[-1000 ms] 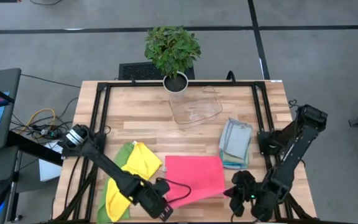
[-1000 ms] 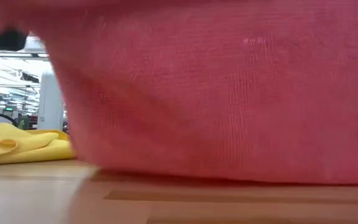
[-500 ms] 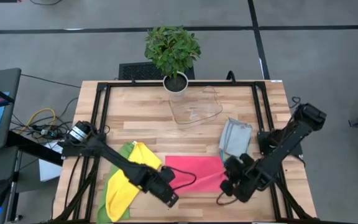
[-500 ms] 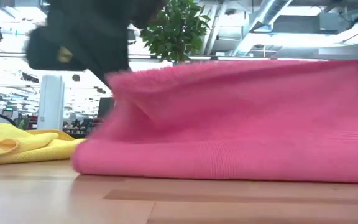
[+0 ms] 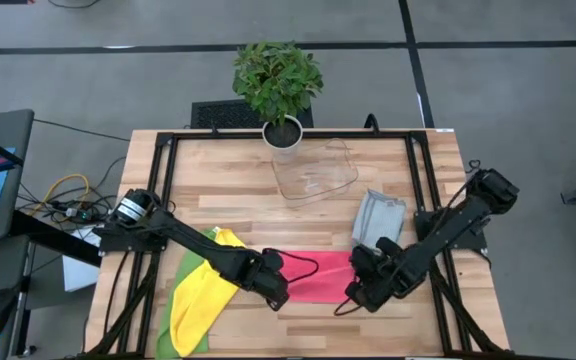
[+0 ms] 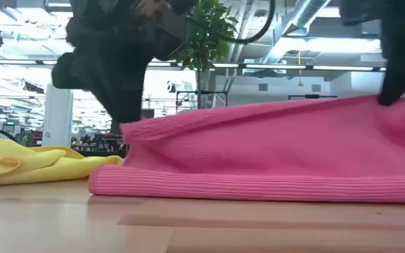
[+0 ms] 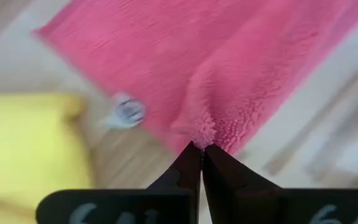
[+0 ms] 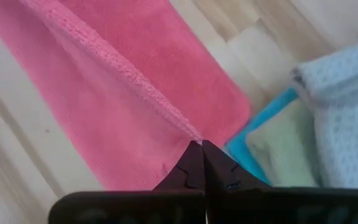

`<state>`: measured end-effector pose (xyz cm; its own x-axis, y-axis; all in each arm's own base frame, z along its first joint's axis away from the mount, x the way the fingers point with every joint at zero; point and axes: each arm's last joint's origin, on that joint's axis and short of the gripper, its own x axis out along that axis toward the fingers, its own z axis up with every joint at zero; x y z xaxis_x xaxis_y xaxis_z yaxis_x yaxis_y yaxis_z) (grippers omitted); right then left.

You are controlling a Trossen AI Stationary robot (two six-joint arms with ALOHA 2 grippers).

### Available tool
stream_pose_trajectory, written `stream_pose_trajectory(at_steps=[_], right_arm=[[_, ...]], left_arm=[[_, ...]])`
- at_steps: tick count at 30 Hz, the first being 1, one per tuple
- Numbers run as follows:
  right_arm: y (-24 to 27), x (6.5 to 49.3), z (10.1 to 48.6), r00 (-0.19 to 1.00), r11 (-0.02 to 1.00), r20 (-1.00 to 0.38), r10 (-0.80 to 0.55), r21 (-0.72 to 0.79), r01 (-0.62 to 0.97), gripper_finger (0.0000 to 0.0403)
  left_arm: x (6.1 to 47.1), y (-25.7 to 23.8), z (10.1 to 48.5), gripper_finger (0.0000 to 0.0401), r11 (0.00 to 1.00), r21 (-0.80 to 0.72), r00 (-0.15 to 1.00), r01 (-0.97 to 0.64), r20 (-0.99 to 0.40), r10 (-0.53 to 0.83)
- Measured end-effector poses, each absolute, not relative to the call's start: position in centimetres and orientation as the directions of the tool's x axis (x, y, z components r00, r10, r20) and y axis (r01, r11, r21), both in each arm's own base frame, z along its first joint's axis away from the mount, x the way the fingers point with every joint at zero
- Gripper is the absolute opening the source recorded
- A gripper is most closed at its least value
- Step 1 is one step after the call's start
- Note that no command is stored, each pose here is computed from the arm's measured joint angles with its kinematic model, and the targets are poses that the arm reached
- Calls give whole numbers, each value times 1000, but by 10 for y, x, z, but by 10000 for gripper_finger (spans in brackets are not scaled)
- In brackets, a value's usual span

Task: Fold microfiber towels
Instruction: Fold the pink microfiber cloth

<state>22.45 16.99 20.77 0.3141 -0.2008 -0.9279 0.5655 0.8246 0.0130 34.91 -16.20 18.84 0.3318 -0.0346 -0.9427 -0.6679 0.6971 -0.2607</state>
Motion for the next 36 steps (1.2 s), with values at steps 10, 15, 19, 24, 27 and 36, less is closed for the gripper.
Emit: stream_pose_trajectory(at_steps=[10,15,19,24,27,36], right_arm=[[157,235,208,310,828,-928,-209,1,560,8],[159,234,208,306,832,-930,-205,-1,554,8],[155,235,204,301,824,-932,-200,5,566,8],[153,233,196,284,819,-941,-182,15,573,8],[150,233,192,275,819,-943,-188,4,573,9],[144,239,181,316,824,-936,-154,55,563,16]], left_arm=[[344,-161,187,0,692,-206,291,-692,-957,6],[348,-163,188,0,670,-252,327,-698,-945,-16],[348,-162,187,0,665,-243,328,-706,-945,3],[348,-161,187,11,648,-241,333,-723,-943,21],[347,-161,187,36,631,-244,331,-737,-943,22],[344,-160,187,128,629,-211,301,-748,-953,38]])
